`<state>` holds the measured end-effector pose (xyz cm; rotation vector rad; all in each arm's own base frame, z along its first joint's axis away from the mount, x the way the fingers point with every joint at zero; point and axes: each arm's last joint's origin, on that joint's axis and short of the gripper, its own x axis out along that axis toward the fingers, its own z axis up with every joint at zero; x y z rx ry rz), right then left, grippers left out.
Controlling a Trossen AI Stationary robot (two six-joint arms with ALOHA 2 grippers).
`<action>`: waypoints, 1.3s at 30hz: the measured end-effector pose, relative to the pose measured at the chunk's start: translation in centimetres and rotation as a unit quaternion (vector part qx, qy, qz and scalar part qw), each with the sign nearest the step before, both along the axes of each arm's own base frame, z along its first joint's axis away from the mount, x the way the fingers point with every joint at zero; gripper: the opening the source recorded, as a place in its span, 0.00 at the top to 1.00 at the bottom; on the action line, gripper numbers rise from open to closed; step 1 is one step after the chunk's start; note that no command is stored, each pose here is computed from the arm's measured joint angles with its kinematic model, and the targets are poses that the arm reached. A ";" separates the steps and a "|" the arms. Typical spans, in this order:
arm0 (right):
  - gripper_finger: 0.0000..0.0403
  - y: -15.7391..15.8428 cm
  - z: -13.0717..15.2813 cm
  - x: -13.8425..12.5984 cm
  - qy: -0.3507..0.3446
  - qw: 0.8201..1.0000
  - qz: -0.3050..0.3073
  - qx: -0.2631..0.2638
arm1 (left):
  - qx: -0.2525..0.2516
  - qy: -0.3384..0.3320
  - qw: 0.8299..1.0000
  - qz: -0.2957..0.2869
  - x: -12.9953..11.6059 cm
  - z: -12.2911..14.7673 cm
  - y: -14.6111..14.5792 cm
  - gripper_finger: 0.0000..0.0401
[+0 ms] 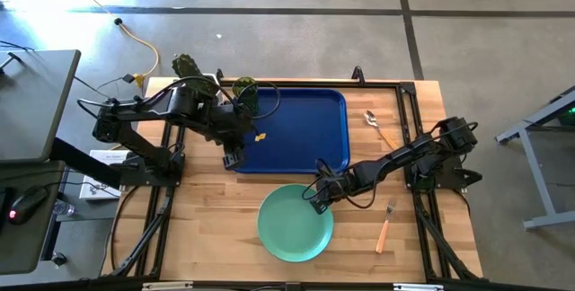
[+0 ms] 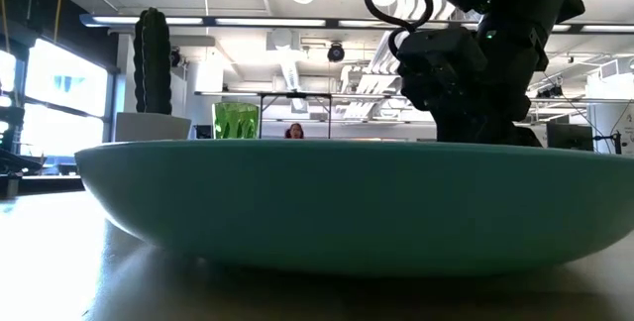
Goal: Pick and place plate/cup/fork/spoon on tray
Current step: Put the light blue plate on the blue tray
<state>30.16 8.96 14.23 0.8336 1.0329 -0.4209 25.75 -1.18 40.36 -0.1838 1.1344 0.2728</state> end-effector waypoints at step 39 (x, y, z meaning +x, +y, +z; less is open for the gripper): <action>1.00 -12.0 6.3 0.2 -0.131 0.988 -0.027 -0.071 | 0.007 -0.005 0.999 0.033 0.0 0.0 0.5 0.71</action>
